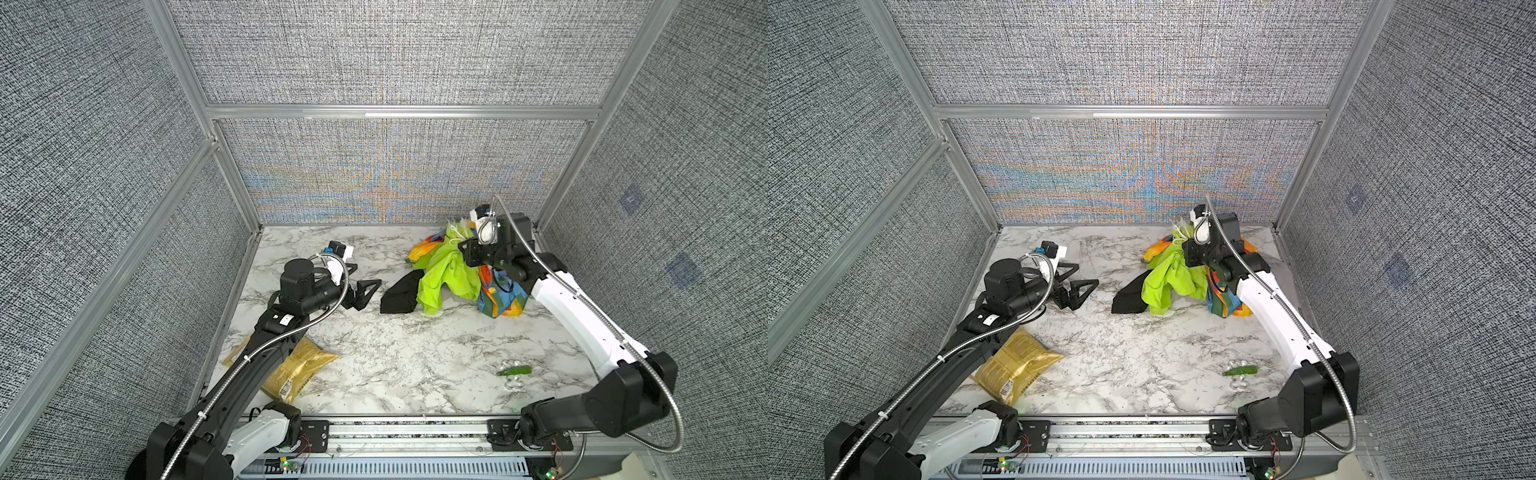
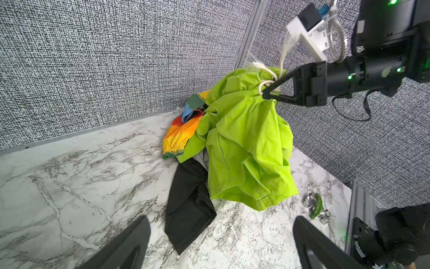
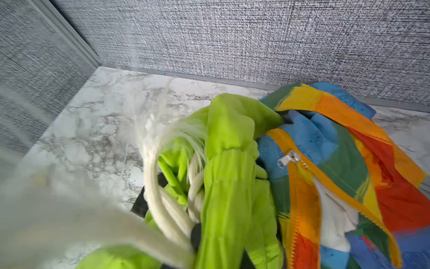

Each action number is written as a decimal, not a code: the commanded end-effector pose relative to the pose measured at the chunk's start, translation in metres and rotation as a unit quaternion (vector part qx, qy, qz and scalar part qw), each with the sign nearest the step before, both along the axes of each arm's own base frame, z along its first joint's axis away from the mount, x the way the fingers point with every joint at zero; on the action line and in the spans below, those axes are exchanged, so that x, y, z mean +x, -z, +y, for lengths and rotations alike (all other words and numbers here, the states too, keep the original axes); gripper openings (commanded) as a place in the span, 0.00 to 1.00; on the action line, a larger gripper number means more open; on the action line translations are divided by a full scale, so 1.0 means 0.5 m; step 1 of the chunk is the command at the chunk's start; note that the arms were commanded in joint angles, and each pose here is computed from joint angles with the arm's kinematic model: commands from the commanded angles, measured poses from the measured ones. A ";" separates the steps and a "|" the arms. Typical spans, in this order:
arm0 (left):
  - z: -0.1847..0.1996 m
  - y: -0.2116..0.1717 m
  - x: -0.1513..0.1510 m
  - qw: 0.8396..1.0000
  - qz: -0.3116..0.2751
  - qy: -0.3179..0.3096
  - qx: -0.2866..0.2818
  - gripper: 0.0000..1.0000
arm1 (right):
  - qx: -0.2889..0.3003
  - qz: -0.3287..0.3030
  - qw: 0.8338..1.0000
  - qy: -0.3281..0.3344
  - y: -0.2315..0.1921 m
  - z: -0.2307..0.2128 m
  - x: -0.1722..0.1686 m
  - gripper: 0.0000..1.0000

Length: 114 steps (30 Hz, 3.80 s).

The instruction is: Pick out a specific cloth from the pile

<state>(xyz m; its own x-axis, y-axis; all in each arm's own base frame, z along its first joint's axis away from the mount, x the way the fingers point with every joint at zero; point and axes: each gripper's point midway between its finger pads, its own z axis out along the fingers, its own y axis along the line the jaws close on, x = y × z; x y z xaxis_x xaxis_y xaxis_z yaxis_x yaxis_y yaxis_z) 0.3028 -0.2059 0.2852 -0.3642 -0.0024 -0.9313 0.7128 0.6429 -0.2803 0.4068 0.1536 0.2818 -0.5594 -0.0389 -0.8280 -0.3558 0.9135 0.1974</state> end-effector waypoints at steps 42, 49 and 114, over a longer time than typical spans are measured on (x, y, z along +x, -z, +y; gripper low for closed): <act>-0.006 0.010 0.019 0.999 -0.007 -0.037 0.019 0.98 | -0.122 0.133 0.983 0.027 0.404 0.102 0.077 0.06; -0.009 0.013 0.020 0.999 -0.002 -0.035 0.018 0.98 | -0.215 0.149 0.962 0.079 0.453 0.024 0.078 0.06; 0.145 -0.099 -0.014 0.988 -0.070 -0.135 0.021 0.99 | 0.146 -0.262 0.954 -0.025 -0.473 0.096 -0.020 0.01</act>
<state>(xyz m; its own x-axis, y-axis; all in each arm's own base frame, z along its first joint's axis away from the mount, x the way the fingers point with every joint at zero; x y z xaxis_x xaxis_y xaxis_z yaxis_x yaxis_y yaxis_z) 0.2938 -0.1475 0.3428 -0.1980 -0.0516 -0.9788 0.6082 0.7766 -0.1640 0.3941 0.1880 0.4936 -0.1325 0.1587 -0.9784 -0.4507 0.8695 0.2020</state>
